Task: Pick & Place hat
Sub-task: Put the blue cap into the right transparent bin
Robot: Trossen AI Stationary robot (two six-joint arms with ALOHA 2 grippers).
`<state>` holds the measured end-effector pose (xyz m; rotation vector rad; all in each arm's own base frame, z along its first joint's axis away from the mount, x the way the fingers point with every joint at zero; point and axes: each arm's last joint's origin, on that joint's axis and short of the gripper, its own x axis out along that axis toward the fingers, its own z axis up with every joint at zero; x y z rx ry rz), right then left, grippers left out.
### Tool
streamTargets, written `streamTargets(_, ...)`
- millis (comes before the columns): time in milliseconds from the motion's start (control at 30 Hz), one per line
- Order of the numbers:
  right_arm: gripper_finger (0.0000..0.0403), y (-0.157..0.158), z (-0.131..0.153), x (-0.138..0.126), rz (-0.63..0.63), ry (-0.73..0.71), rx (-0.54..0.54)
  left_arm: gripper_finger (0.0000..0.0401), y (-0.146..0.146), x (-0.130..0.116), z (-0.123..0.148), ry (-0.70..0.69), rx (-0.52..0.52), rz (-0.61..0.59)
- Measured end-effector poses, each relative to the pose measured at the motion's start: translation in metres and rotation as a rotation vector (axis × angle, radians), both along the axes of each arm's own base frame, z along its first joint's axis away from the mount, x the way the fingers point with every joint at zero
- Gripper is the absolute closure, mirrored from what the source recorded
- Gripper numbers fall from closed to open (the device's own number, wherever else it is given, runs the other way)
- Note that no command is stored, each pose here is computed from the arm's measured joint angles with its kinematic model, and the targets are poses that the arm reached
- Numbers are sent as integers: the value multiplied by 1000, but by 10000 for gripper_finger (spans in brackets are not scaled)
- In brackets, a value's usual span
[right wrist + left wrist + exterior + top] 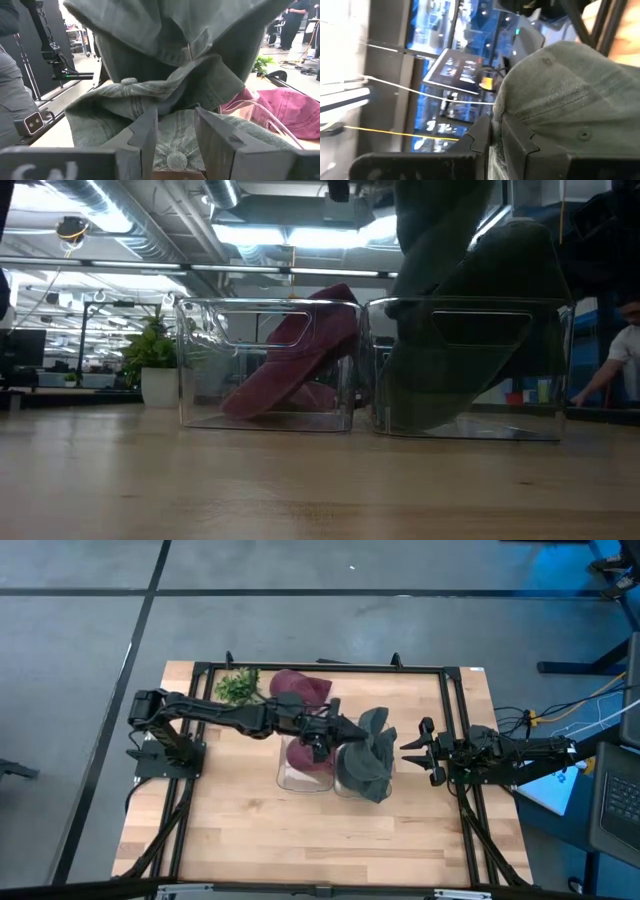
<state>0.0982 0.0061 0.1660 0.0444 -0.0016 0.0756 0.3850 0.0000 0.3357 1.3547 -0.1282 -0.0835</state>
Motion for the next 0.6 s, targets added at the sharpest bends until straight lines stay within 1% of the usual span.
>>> streamTargets(433, 272, 0, 0, 0, 0, 0, 0, 374, 3, 3, -6, 36, -16, 14)
streamTargets(600, 272, 0, 0, 0, 0, 0, 0, 374, 2, 2, -15, 129, -52, 15)
